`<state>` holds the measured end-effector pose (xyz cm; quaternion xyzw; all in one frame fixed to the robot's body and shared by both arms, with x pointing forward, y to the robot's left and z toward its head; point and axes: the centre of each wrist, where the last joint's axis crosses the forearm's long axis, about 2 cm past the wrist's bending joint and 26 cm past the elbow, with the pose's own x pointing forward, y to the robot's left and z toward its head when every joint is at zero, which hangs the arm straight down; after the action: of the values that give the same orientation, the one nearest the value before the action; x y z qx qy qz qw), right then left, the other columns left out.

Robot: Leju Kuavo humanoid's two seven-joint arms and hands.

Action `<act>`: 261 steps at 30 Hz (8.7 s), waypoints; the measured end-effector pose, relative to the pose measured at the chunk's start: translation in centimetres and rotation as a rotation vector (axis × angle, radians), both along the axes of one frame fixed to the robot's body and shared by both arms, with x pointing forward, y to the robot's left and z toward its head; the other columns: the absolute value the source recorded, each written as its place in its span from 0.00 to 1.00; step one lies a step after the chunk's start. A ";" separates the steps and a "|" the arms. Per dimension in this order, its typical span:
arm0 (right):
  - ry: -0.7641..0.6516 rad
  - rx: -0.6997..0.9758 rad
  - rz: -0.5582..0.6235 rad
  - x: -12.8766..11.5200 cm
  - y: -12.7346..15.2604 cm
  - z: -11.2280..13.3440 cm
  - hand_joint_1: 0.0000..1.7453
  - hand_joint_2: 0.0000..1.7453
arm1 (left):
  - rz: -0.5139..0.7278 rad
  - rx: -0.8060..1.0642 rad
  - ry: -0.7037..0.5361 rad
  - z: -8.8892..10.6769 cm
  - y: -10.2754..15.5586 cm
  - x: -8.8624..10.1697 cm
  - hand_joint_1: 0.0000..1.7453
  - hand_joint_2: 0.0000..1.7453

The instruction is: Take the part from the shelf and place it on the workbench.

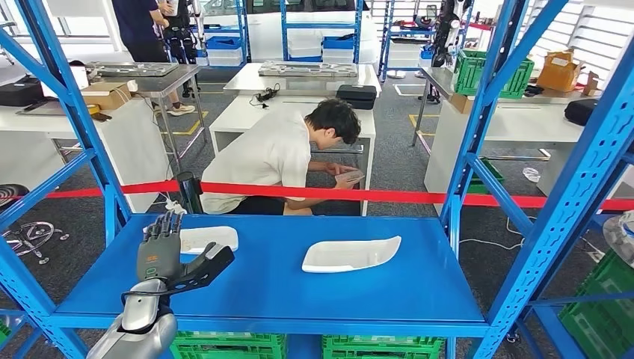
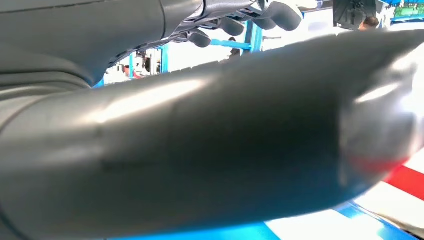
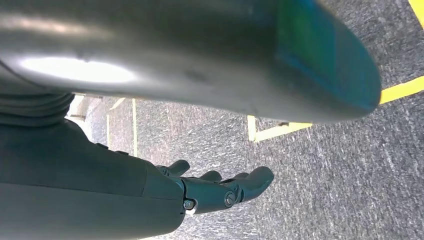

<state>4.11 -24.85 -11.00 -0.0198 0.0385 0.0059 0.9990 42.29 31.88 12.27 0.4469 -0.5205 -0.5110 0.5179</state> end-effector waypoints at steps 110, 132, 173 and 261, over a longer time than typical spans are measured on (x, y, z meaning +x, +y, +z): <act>0.003 0.017 -0.014 -0.1 -0.1 0.0 0.00 0.00 | -0.187 -0.049 0.433 -3.3 0.8 -2.3 0.25 1.00; 0.004 0.018 -0.028 -0.1 -0.2 0.0 0.00 0.00 | -0.215 -0.115 0.317 -3.2 -0.4 -2.2 0.00 0.00; 0.003 0.010 0.001 -0.1 -0.2 0.0 0.00 0.00 | -0.037 0.130 0.587 -4.9 1.7 -3.5 1.00 1.00; 0.010 0.001 -0.074 -0.2 0.1 0.0 0.00 0.00 | -0.672 -2.046 0.009 4.2 -7.3 -8.7 1.00 1.00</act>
<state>3.96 -24.80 -11.01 -0.0181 0.0441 -0.0310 0.9984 33.56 24.53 16.44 -0.3660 -0.7952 0.0490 0.4810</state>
